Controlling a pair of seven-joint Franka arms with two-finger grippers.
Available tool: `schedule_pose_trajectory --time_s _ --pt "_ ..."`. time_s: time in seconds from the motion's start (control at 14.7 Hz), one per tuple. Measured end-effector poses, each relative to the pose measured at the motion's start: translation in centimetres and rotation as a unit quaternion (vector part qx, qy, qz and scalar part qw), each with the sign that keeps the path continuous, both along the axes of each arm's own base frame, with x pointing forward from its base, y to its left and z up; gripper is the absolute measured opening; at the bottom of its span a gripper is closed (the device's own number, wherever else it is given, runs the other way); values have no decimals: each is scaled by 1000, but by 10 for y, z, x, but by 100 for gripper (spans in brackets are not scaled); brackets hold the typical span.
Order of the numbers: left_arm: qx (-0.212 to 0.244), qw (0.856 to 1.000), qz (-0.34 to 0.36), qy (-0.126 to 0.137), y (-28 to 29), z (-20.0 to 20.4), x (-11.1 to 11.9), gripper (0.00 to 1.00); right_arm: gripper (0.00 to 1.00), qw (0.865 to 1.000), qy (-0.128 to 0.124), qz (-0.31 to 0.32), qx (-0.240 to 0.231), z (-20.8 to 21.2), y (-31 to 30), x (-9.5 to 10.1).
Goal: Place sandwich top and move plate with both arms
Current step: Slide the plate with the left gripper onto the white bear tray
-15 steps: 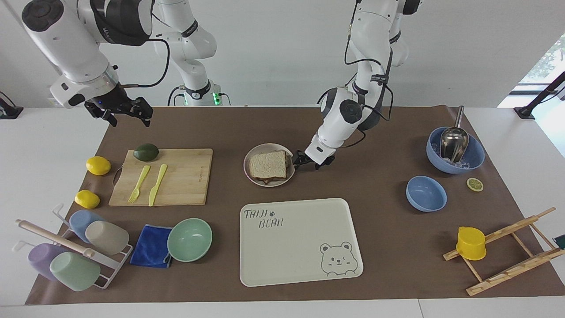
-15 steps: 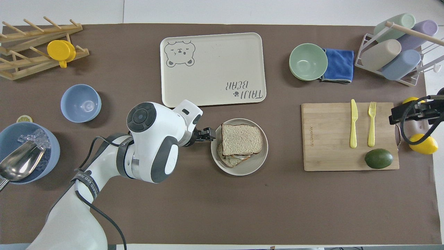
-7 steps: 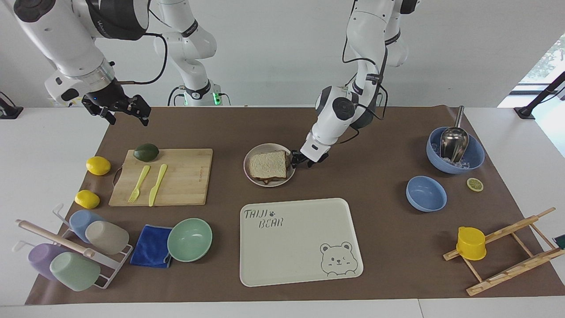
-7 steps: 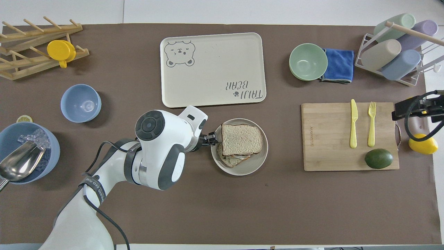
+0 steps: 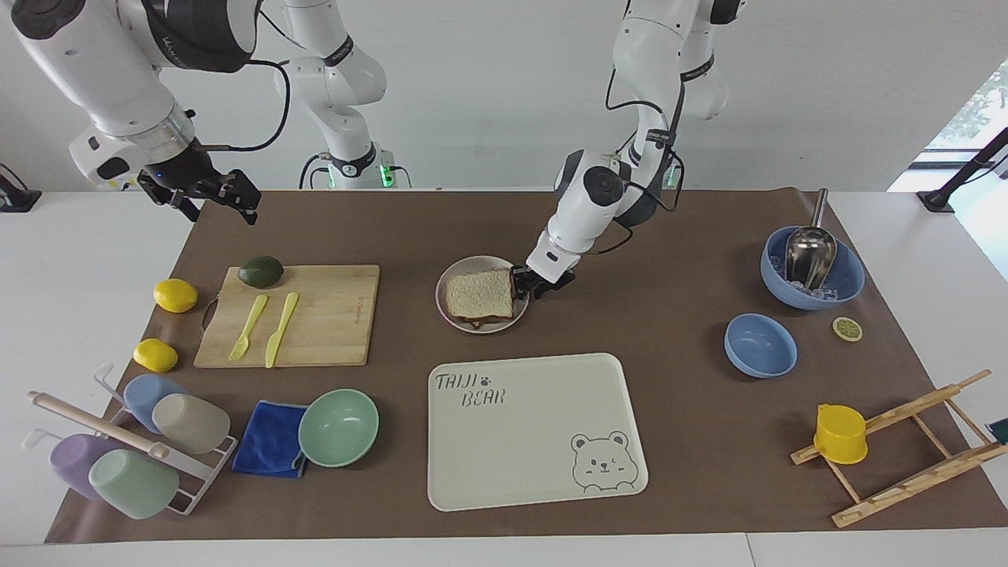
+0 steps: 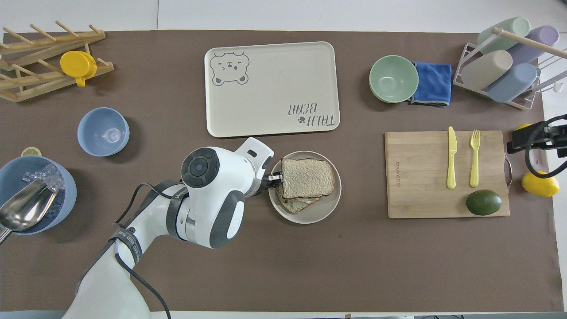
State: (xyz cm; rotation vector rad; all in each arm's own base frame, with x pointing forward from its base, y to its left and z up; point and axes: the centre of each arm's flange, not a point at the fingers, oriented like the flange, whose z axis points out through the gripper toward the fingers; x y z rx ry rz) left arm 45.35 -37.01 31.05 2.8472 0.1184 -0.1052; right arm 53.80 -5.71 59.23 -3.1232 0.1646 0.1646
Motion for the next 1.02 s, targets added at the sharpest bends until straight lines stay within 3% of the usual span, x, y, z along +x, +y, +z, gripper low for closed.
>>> schedule_pose_trajectory --time_s 0.07,0.14,0.75,1.02 --pt "0 1000 -1 0 -1 0 -1 9 100 1000 0 0 0 0 1 0" --pt "0 1000 -1 -1 -2 0 -2 4 100 1000 0 1 0 0 1 0" --pt "-1 1000 2 -3 1 2 1 4 100 1000 1 1 0 0 2 0" --pt "-14 1000 23 -15 21 28 18 4 100 1000 1 1 0 0 2 0"
